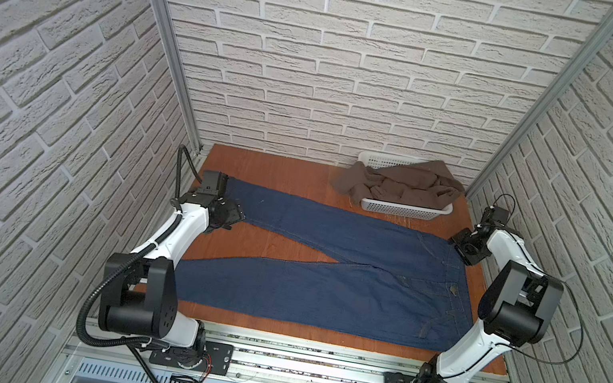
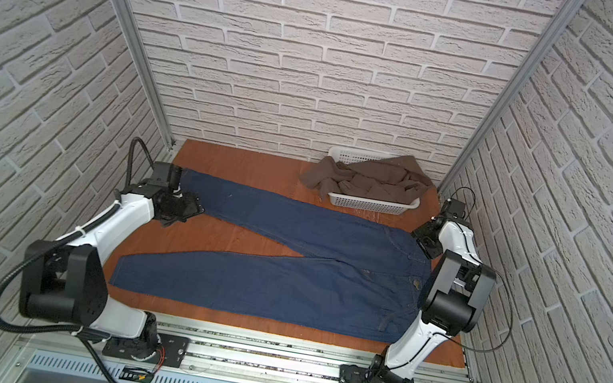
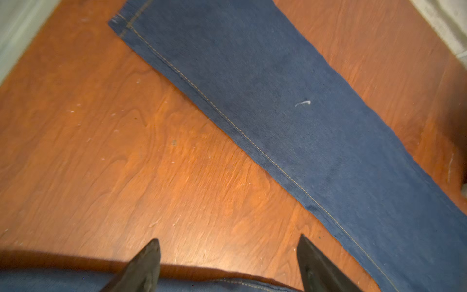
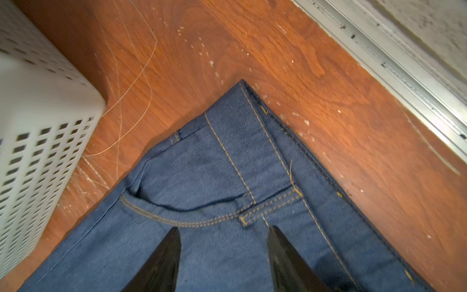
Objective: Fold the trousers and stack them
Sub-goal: 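Smooth the jeans with both grippers, left at the leg, right at the waist, then move the left gripper to the farther leg hem while right reaches the far waistband corner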
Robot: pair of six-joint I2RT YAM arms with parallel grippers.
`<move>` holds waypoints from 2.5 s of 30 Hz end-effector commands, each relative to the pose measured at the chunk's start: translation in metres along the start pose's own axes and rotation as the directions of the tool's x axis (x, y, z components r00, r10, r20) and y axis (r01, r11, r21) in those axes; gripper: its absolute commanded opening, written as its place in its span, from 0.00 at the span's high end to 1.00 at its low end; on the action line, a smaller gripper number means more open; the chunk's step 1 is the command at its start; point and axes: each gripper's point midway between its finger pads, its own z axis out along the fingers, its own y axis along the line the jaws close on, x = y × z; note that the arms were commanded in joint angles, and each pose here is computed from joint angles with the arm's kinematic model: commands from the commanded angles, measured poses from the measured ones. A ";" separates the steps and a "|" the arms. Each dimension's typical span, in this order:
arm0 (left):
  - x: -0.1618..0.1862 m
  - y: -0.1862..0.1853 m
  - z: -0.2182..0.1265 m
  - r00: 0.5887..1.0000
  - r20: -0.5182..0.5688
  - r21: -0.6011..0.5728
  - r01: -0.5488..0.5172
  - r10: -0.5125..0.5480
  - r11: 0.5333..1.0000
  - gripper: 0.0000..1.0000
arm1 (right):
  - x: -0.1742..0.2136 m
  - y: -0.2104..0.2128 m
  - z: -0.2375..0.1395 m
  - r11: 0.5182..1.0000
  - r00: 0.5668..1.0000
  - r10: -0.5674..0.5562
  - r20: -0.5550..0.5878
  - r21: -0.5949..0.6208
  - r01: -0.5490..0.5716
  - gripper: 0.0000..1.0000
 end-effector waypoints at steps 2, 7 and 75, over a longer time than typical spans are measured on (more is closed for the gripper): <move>-0.019 -0.023 0.007 0.998 0.039 0.058 -0.058 0.056 0.997 0.16 | -0.019 -0.001 0.003 1.000 1.000 -0.013 0.028 -0.001 0.013 0.44; -0.020 -0.028 0.019 0.997 0.028 0.065 -0.074 0.073 0.995 0.16 | -0.028 -0.015 0.010 1.000 1.000 0.003 0.027 0.026 -0.004 0.44; -0.040 -0.028 0.014 0.992 0.066 0.013 -0.105 0.104 0.994 0.16 | -0.059 -0.038 0.010 0.974 0.995 0.012 0.099 0.225 -0.034 0.52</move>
